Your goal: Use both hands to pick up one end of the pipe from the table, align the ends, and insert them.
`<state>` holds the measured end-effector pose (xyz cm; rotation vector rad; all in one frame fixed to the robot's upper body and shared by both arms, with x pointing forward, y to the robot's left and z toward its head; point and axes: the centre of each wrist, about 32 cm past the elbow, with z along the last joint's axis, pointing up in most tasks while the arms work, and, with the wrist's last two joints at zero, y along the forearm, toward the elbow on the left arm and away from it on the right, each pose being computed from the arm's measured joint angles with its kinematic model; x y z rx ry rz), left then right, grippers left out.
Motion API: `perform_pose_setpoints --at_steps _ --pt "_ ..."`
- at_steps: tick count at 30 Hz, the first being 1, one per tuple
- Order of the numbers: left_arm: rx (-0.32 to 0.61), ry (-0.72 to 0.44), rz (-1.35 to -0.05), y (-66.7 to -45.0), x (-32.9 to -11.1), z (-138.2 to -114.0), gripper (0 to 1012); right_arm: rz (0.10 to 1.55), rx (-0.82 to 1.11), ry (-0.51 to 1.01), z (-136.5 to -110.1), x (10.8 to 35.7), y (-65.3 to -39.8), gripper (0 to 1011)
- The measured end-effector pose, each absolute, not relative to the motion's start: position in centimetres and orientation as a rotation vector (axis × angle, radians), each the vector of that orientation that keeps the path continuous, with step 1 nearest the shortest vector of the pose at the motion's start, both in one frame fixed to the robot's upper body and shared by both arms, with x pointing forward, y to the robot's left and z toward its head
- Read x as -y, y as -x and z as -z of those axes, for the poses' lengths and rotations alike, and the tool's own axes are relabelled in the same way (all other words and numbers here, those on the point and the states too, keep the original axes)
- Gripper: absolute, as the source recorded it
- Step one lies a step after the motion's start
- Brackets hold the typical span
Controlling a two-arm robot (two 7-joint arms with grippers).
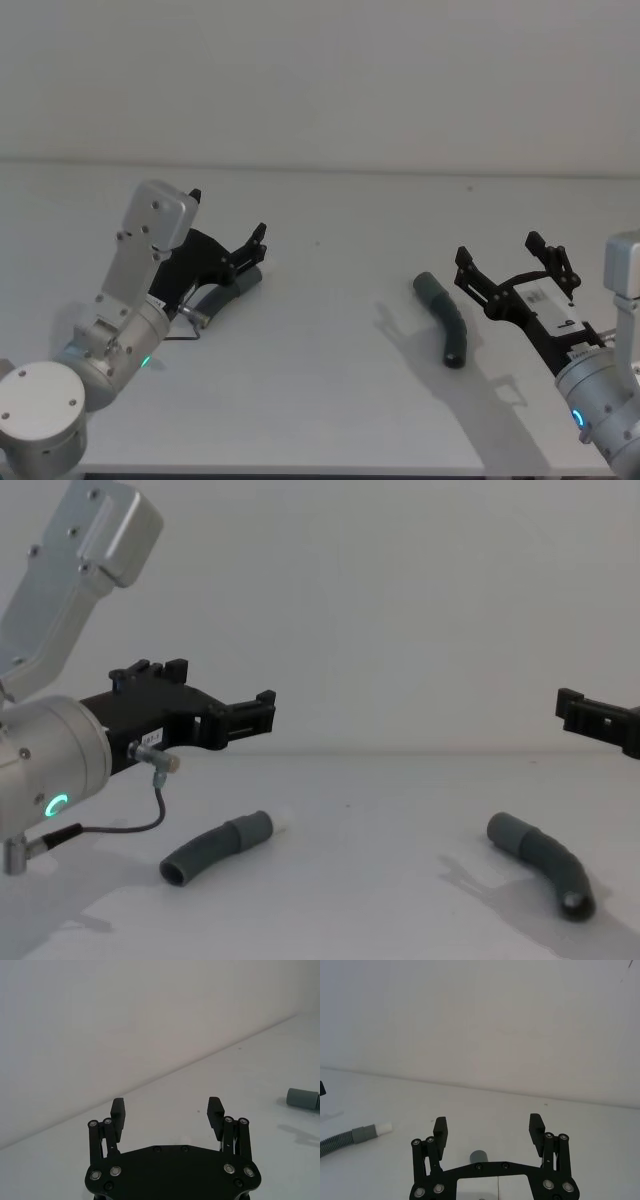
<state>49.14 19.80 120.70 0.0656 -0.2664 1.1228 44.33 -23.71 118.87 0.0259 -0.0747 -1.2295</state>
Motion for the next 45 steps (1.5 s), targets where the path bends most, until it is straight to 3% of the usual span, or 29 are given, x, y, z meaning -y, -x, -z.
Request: perform_pose_setpoints --at_steps 20,30,45 --pt "0.156 -0.248 -1.063 -48.7 -20.6 -124.4 1002 1.229 0.075 -0.026 -118.9 23.7 -44.3 1001" --pt "0.104 -0.376 -1.001 -49.9 -21.7 -126.4 1002 1.229 0.075 -0.026 -118.9 23.7 -44.3 1001" --pt "0.039 -0.475 -0.954 -52.1 -22.5 -127.3 1002 1.229 0.075 -0.026 -118.9 23.7 -44.3 1001"
